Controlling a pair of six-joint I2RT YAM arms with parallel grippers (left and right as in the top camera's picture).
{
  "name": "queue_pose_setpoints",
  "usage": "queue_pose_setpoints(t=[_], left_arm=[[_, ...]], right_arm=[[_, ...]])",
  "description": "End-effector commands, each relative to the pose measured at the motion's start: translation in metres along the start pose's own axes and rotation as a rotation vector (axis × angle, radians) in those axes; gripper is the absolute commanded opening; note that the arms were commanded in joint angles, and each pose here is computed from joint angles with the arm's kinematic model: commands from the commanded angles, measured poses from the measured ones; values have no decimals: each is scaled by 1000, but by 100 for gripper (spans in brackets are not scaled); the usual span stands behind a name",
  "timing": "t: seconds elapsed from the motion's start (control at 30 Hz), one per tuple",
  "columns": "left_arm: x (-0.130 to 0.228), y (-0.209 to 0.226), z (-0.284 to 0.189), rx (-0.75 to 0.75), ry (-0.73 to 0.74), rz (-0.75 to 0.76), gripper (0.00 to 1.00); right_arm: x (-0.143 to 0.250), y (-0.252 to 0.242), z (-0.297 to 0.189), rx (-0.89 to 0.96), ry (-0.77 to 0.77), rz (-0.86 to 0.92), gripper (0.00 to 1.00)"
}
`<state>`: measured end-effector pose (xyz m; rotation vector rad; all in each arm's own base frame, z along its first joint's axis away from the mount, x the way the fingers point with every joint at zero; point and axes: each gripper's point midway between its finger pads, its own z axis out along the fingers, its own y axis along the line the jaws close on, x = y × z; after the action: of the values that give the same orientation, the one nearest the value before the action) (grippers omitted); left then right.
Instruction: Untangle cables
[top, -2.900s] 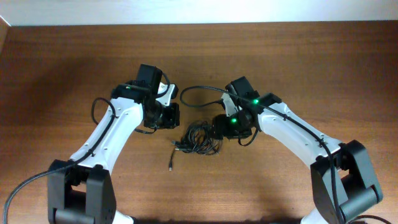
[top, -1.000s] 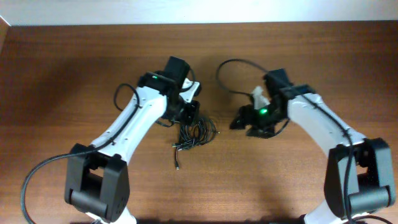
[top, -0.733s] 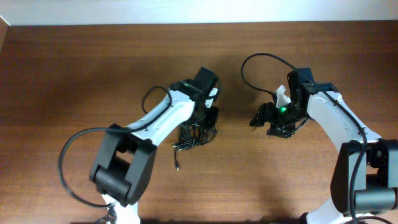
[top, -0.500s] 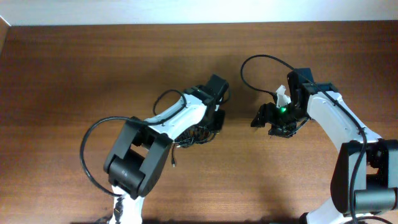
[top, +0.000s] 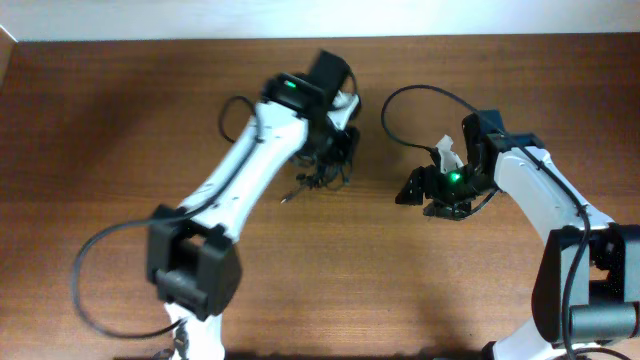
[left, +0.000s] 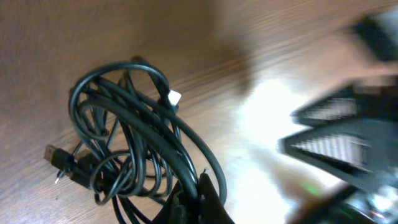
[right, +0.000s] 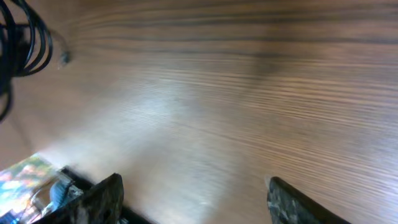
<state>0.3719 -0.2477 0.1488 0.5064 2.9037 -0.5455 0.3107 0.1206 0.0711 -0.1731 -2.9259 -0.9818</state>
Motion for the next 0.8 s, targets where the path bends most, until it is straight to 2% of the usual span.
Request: queue_pose_setpoints(t=[0.0,0.07,0.13,0.17,0.23,0.27,0.33,0.37,0.47,0.53,0.63,0.7,0.77], left_arm=[[-8,-44,-81,432,-129,182,0],[-9,-46,-103,596,-175,223,0],[-12,-43,-130,747,-247,252,0],[-13,-41,-134,764,-258,246,0],[-12,-38,-143,811,-274,234,0],[-8,-42,-146,840,-273,249,0],[1,-47,-143,848,-252,278,0],[7,-49,-138,845,-230,283,0],[19,-60,-121,879,-167,267,0],[26,-71,-109,922,-142,277,0],[40,-88,-83,1066,-112,267,0],[47,-95,-73,1234,-142,275,0],[52,-84,-47,1169,-123,257,0]], right_arm=[[5,64,-28,-453,-5,-170,74],[7,86,-43,-612,-26,-238,72],[7,107,-59,-763,-59,-326,60],[8,113,-63,-804,-71,-362,55],[8,129,-67,-873,-93,-472,29],[7,134,-65,-877,-93,-496,20],[4,136,-62,-863,-89,-501,18],[-2,131,-57,-812,-82,-448,18],[-29,68,-38,-482,-126,-195,12],[-34,37,-42,-390,-150,-114,11],[-30,12,-55,-371,-163,-79,11],[-24,-1,-54,-318,-147,-58,11],[-22,-6,-52,-285,-137,-48,11]])
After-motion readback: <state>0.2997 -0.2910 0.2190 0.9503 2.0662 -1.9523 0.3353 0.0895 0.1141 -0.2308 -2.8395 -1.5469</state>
